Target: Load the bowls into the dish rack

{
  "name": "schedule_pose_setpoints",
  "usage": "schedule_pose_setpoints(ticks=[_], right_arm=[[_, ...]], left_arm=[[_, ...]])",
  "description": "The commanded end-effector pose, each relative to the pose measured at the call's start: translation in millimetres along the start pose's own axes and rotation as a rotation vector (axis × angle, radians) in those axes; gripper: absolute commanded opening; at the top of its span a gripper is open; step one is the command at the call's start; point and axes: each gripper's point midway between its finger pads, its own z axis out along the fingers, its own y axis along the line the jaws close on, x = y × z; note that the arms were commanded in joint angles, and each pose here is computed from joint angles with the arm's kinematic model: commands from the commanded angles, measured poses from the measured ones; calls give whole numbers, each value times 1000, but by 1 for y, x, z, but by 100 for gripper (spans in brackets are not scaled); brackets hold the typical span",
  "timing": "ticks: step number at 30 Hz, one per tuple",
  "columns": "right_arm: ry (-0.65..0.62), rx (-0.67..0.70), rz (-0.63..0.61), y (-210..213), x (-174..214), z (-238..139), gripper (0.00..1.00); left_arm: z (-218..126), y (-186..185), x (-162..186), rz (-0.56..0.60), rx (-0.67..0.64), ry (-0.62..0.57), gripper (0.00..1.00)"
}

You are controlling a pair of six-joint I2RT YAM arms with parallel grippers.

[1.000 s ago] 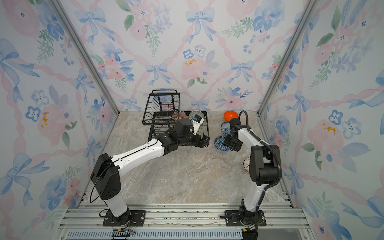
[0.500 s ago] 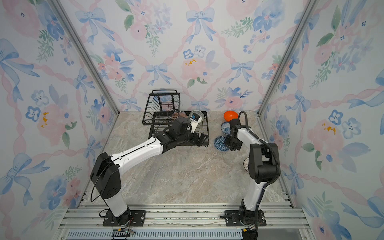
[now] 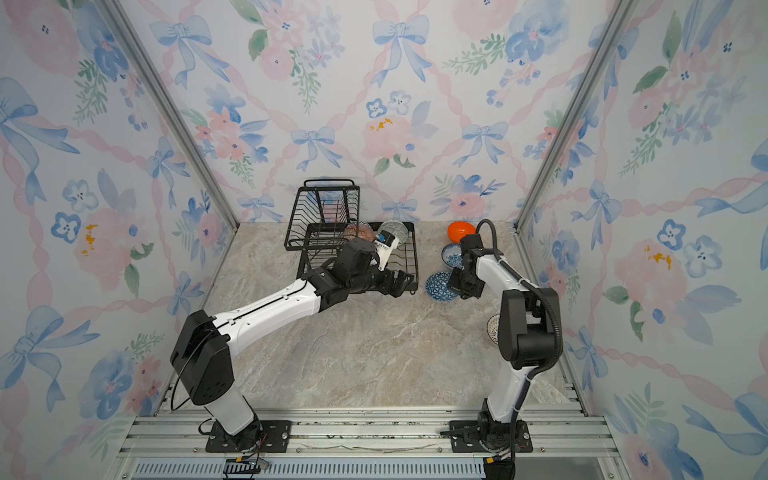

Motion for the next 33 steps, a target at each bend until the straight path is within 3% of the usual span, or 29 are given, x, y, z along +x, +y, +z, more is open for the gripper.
schedule_pose_setpoints(ticks=[1, 6, 13, 21, 28, 33], right_arm=[[-38, -63, -16, 8, -5, -27, 0], [-65, -91, -20, 13, -6, -37, 0], [-97, -138, -43, 20, -7, -49, 0], [-255, -235, -9, 35, -24, -106, 0], [-367, -298, -59, 68, -30, -145, 0], [-393, -318, -106, 90, -24, -160, 0]], left_arm=[[-13, -12, -4, -82, 25, -9, 98], [-16, -17, 2, -174, 29, 11, 98], [-10, -15, 16, -290, -60, 82, 98], [7, -30, -2, -424, -3, 85, 98], [34, -16, -7, -672, 38, 141, 98], [36, -1, -19, -704, 1, 98, 98]])
